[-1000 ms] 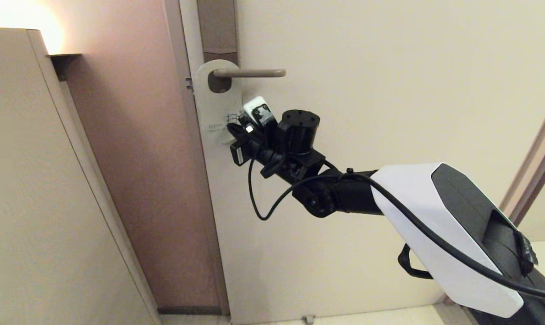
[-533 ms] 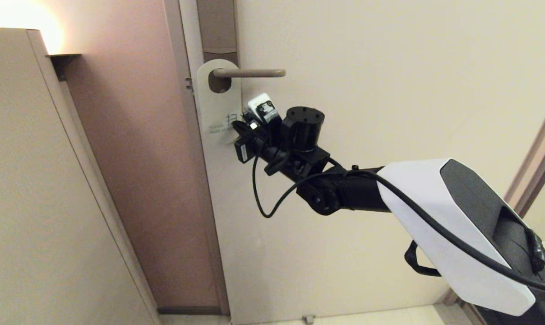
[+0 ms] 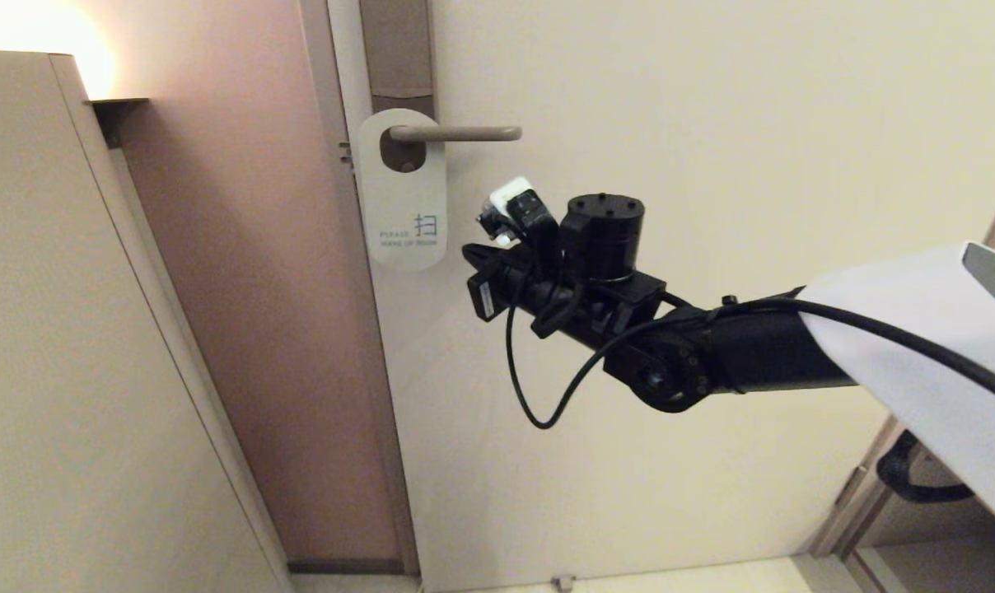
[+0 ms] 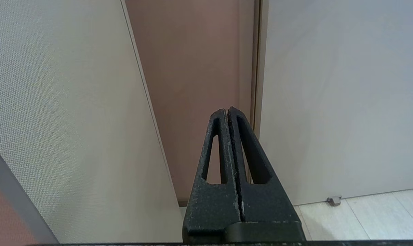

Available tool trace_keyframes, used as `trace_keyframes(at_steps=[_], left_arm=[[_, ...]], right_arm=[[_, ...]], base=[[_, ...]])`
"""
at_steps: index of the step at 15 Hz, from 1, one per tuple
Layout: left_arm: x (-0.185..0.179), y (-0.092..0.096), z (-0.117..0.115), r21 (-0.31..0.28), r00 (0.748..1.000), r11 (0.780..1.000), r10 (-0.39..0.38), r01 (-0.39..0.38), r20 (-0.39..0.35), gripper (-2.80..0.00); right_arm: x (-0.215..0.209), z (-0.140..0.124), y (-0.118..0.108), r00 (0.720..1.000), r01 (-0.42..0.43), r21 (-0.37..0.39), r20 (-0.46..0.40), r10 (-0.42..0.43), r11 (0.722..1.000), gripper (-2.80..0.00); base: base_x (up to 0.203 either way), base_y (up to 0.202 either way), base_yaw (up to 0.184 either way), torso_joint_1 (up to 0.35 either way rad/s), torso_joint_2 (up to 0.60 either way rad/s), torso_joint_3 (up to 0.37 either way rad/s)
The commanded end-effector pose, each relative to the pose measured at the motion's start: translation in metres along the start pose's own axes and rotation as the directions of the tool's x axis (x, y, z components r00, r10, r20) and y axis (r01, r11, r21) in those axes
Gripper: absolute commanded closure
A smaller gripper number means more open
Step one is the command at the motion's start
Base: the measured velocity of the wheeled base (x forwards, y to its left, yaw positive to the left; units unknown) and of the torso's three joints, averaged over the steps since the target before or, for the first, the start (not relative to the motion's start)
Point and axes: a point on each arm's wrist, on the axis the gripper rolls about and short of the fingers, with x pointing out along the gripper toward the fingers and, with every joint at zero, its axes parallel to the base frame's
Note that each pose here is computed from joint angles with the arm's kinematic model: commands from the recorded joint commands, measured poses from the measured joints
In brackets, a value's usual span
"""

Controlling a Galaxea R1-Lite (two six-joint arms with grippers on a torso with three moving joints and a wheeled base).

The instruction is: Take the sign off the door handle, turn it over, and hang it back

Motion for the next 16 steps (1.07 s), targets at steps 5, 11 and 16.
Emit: trace_keyframes(at_steps=[5, 11, 16], left_arm=[[0.0, 0.0, 0.0, 0.0, 1.0, 1.0, 0.0, 0.0, -0.002, 0.0], [0.0, 0.0, 0.0, 0.0, 1.0, 1.0, 0.0, 0.0, -0.002, 0.0], [0.0, 0.0, 0.0, 0.0, 1.0, 1.0, 0.0, 0.0, -0.002, 0.0]], right_arm=[[-0.087, 0.037, -0.041, 0.983, 0.176, 0.001, -0.047, -0.175, 0.984, 0.0], [-0.164, 0.044, -0.059, 0.931, 0.338, -0.017, -0.144, -0.337, 0.941, 0.0], [-0.241, 0.039, -0.08, 0.854, 0.477, -0.038, -0.216, -0.473, 0.878, 0.0]], base=[[0.0, 0.0, 0.0, 0.0, 0.0, 0.0], [0.0, 0.0, 0.0, 0.0, 0.0, 0.0], [0.0, 0.0, 0.0, 0.0, 0.0, 0.0]])
